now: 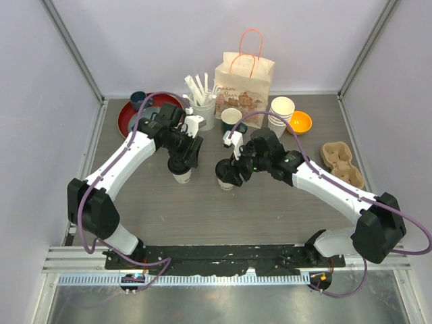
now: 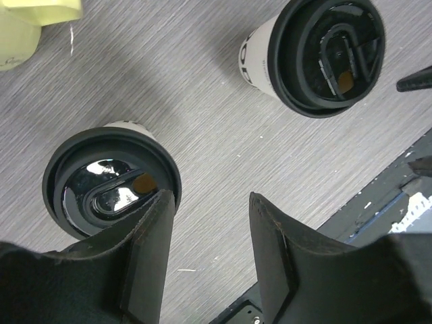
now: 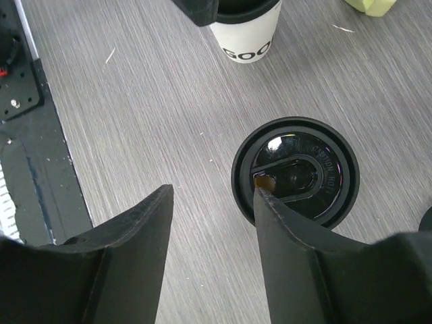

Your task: Pack the takeout coffee

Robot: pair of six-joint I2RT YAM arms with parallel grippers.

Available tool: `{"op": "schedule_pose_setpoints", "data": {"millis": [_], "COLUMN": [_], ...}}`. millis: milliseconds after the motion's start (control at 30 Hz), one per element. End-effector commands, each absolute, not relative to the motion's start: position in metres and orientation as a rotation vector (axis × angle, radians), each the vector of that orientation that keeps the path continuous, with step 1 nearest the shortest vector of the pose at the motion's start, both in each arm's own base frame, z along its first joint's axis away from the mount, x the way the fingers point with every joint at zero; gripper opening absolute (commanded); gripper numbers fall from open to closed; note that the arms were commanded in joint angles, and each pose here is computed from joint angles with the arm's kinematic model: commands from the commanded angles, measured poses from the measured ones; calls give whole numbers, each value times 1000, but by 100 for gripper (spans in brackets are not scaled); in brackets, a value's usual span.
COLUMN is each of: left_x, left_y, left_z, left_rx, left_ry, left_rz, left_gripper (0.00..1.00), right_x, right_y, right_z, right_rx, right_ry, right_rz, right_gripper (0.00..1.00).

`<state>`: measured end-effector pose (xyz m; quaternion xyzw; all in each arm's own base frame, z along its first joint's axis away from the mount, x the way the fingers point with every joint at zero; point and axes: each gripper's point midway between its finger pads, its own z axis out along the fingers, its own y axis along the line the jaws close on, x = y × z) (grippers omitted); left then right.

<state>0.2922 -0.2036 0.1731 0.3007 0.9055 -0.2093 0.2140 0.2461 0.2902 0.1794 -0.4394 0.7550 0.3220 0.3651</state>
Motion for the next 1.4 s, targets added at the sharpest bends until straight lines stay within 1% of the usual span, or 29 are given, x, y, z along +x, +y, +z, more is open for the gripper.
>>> {"op": "schedule_pose_setpoints", "data": {"millis": [0, 33, 67, 233, 367, 667, 733, 900, 933, 1000, 1133, 1233, 1367], "left_x": [308, 312, 313, 311, 309, 304, 304, 309, 307, 306, 304, 303, 309], "left_y": [-199, -201, -202, -199, -195, -192, -191, -185, -184, -183, -180, -178, -169], "left_z": [179, 181, 178, 161, 153, 145, 145, 143, 142, 142, 141, 143, 142], "left_rx": [818, 812, 811, 802, 803, 812, 817, 826, 838, 847, 885, 914, 939], "left_ry": [2442, 2429, 2432, 2467, 2487, 2520, 2518, 2524, 2526, 2527, 2524, 2511, 2500], "left_rz": [-505, -506, -510, -484, -466, -462, -450, -398, -393, -388, -376, -365, -288], "left_gripper": [52, 50, 49, 45, 44, 42, 41, 34, 31, 30, 24, 22, 21], "right_x": [255, 256, 257, 260, 264, 273, 274, 278, 279, 280, 284, 290, 303], "right_y": [293, 293, 294, 300, 302, 299, 299, 301, 300, 301, 303, 307, 314], "right_z": [185, 182, 180, 165, 159, 155, 155, 153, 153, 153, 154, 154, 155], "right_rx": [-1258, -1279, -1288, -1343, -1363, -1345, -1341, -1333, -1332, -1329, -1312, -1297, -1281], "right_ry": [1771, 1766, 1764, 1772, 1775, 1795, 1797, 1804, 1807, 1804, 1800, 1802, 1809], "right_rz": [754, 740, 737, 675, 642, 580, 578, 567, 565, 566, 562, 556, 538], "right_gripper": [52, 48, 47, 47, 45, 36, 33, 23, 23, 20, 16, 13, 9]}}
